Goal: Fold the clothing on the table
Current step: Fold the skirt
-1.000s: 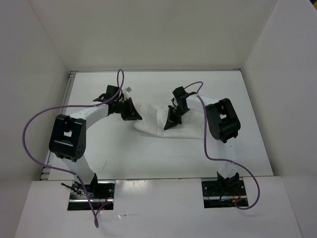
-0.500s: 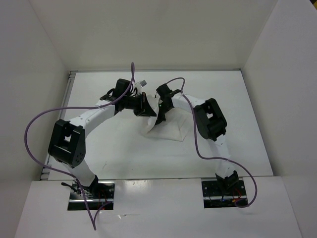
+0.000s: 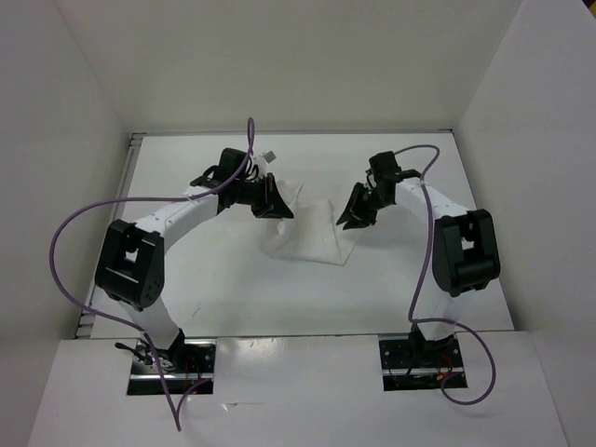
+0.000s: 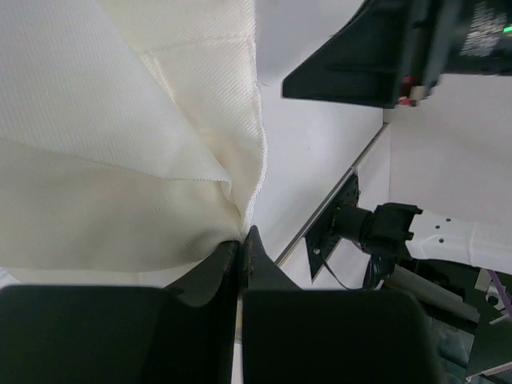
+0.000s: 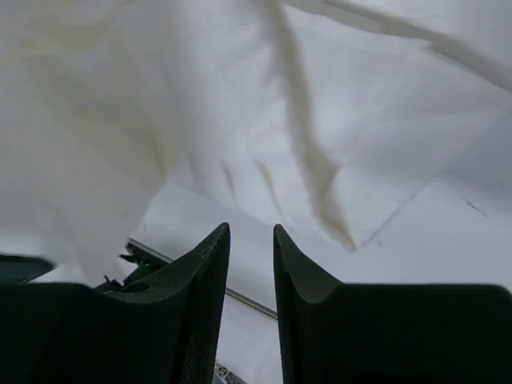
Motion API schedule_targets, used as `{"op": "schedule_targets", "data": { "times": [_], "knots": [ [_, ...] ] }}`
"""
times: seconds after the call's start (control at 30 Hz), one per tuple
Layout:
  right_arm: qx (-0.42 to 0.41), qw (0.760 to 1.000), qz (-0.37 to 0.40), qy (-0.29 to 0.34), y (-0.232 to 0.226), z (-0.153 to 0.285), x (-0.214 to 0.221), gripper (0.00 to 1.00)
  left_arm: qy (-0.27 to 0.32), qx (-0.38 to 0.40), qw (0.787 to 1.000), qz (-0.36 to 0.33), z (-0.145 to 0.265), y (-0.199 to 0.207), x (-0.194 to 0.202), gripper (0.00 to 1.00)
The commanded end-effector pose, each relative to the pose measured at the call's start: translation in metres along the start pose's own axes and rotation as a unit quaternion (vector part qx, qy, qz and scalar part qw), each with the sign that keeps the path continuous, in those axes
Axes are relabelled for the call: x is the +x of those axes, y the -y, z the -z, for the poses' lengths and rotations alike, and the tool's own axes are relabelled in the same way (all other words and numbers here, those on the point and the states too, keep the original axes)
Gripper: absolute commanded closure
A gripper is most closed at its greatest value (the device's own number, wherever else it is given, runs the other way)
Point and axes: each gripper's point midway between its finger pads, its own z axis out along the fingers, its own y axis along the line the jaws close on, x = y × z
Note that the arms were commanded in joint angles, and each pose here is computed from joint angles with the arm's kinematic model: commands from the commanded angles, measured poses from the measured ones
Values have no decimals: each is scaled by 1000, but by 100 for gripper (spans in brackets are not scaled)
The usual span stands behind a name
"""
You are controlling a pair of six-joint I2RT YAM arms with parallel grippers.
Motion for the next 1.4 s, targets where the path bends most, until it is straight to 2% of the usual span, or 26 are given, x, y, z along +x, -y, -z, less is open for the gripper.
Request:
{"op": "schedule_targets", "data": {
  "times": [0.0,0.27,0.4,0.67,0.73,0.8,0.87,0.9,1.0,1.03,1.1,1.13,1.23,1.3,1.33,1.37],
  "knots": [
    [69,996,-32,-35,49,-20,24,66,8,16,1000,-26,-5,10,-13,100],
    [75,992,-41,-89,75,-70,30,69,-21,18,999,-33,-49,15,-18,100],
    [77,991,-46,-99,80,-77,33,70,-41,32,997,-52,-73,35,-13,100],
    [77,991,-46,-100,81,-82,31,72,-89,48,994,-48,-115,53,17,100],
    [77,991,-46,-100,81,-82,31,72,-100,29,994,-40,-126,42,25,100],
    [70,993,-41,-91,75,-76,27,72,-106,18,994,-32,-136,36,30,88],
    [75,993,-43,-82,75,-67,24,72,-111,-2,994,-11,-145,21,33,66],
    [79,994,-34,-61,70,-56,18,72,-111,-4,994,0,-145,22,33,50],
    [111,992,-62,-6,76,-20,2,73,-94,10,996,7,-150,33,21,37],
    [138,987,-71,36,83,9,-7,73,-84,20,996,3,-145,46,12,31],
    [160,981,-77,80,83,37,-11,73,-67,56,996,-11,-135,75,-2,30],
    [168,975,-71,126,80,64,-20,71,-70,77,995,-10,-128,91,-3,30],
    [159,974,-63,148,63,93,-21,70,-27,128,990,-53,-85,146,-21,29],
    [128,980,-47,144,46,98,-24,69,4,129,990,-60,-64,154,-37,28],
    [108,987,-38,113,39,88,-16,69,23,130,989,-72,-42,166,-43,28],
    [84,990,-24,114,25,83,-20,69,43,114,990,-71,-34,161,-49,28]
  ]
}}
